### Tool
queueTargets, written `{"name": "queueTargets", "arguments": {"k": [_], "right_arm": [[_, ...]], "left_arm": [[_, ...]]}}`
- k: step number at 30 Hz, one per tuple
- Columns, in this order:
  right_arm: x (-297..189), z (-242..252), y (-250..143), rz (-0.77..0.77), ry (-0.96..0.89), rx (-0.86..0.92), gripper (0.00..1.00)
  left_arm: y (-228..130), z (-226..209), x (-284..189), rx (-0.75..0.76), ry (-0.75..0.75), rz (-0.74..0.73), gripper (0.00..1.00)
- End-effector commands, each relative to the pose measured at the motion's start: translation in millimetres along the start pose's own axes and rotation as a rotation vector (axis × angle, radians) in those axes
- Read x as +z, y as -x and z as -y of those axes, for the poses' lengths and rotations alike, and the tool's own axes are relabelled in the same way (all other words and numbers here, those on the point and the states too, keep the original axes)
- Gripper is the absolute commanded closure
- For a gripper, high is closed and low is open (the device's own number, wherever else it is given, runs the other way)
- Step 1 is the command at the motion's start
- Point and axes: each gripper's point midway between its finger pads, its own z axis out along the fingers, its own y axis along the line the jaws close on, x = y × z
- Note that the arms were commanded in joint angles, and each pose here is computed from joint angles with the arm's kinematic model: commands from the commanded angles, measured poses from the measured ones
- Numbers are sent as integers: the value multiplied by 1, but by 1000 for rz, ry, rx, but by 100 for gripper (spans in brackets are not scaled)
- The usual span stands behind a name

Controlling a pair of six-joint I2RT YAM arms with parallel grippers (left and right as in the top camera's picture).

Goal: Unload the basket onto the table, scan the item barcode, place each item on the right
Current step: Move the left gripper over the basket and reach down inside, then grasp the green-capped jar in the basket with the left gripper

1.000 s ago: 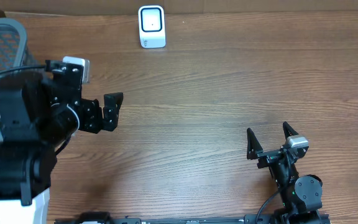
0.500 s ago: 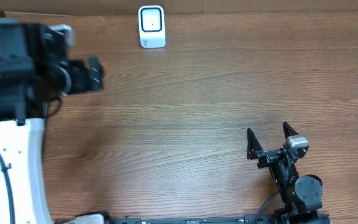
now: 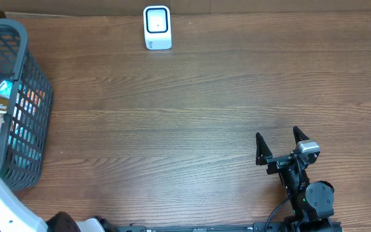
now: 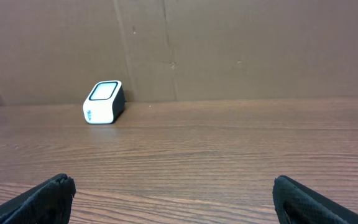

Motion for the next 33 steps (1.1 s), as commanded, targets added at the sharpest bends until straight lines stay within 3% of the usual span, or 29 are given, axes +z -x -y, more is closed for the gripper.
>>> {"name": "queueTargets", "arguments": {"k": [1, 9, 16, 33], "right_arm": [[0, 0, -1, 7, 4, -4, 0], [0, 0, -1, 7, 4, -4, 0], [0, 0, -1, 7, 4, -4, 0], [0, 0, -1, 7, 4, -4, 0]], "left_arm": [[10, -32, 5, -131, 81, 1, 0], [-10, -91, 45, -225, 278, -168, 0], [-36, -130, 84, -218, 399, -326, 1], [-92, -175, 150, -155, 551, -395, 0]]}}
